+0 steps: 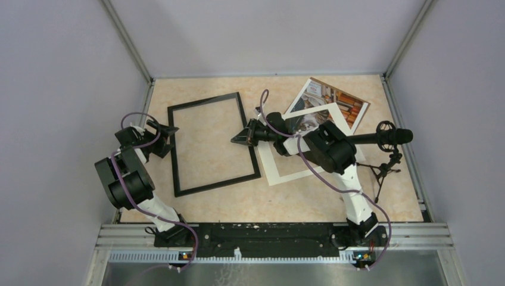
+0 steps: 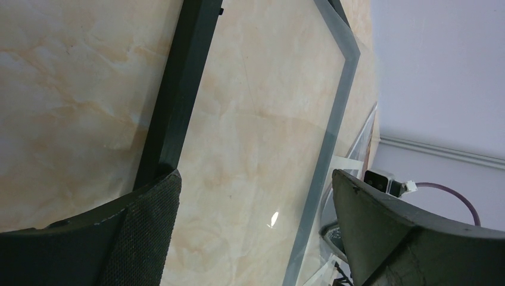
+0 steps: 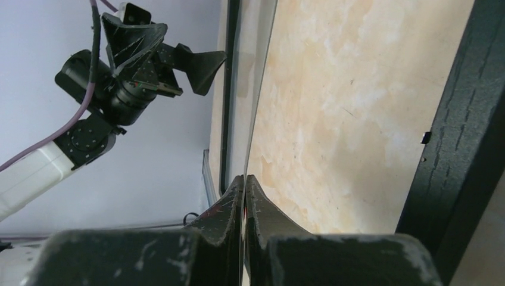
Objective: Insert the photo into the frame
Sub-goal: Place the photo frame item in the photo frame.
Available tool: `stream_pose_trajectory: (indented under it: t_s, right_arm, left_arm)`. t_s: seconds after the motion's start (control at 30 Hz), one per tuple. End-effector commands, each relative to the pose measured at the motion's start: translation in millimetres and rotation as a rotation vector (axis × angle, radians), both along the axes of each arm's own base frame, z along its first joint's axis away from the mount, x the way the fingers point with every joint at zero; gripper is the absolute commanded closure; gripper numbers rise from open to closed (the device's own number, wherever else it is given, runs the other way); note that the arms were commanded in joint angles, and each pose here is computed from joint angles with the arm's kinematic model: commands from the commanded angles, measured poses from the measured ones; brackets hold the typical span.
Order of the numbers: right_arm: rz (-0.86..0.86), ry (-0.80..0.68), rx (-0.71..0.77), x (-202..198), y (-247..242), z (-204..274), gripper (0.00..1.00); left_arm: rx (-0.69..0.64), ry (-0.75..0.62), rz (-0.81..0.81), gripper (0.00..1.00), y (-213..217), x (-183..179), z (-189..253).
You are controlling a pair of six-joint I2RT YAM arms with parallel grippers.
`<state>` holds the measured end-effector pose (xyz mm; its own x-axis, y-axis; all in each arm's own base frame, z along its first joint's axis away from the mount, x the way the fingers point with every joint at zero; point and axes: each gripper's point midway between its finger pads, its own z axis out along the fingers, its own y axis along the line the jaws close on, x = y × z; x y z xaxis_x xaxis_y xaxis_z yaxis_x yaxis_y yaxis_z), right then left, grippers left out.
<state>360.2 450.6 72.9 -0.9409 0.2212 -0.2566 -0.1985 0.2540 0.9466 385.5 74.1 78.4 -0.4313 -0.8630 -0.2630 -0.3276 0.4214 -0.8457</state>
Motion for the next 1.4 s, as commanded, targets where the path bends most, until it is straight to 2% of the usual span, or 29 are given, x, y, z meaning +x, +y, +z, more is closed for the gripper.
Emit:
stream_pose_trajectory:
  t_s: [0.0, 0.1, 0.17, 0.2, 0.37, 0.47, 0.7, 1.03, 1.37]
  right_arm:
    - [0.072, -0.114, 0.120, 0.6, 8.0, 36.5, 1.00]
    - [0.078, -0.120, 0.130, -0.3, 7.4, 39.8, 0.99]
    - [0.075, -0.119, 0.126, 1.3, 7.8, 39.3, 0.82]
    - [0.076, -0.120, 0.125, 2.3, 8.3, 38.6, 0.79]
    - [0.089, -0.118, 0.120, 5.8, 13.2, 31.3, 0.72]
    - [0.099, -0.128, 0.124, 8.6, 16.8, 31.1, 0.74]
    - [0.140, -0.185, 0.189, 1.9, 17.3, 54.9, 0.99]
    - [0.199, -0.275, 0.270, -10.4, 15.9, 83.1, 1.00]
    - [0.207, -0.271, 0.269, -7.7, 18.8, 77.4, 1.00]
  left_arm:
    - [0.032, -0.057, -0.009, 0.02, 1.1, 1.9, 16.3]
    - [0.033, -0.058, -0.010, 0.02, 1.3, 1.9, 16.5]
    - [0.033, -0.057, -0.008, 0.02, 1.6, 1.8, 16.0]
    - [0.033, -0.056, -0.007, 0.02, 1.9, 1.8, 15.8]
    - [0.036, -0.057, -0.007, 0.02, 2.1, 1.9, 15.7]
    - [0.037, -0.056, -0.007, 0.02, 2.2, 1.9, 16.0]
    - [0.047, -0.050, -0.004, 0.02, 3.7, 1.7, 15.0]
    - [0.053, -0.050, -0.002, 0.02, 4.7, 1.4, 15.5]
    - [0.077, -0.071, 0.009, 0.01, 8.6, 1.6, 23.8]
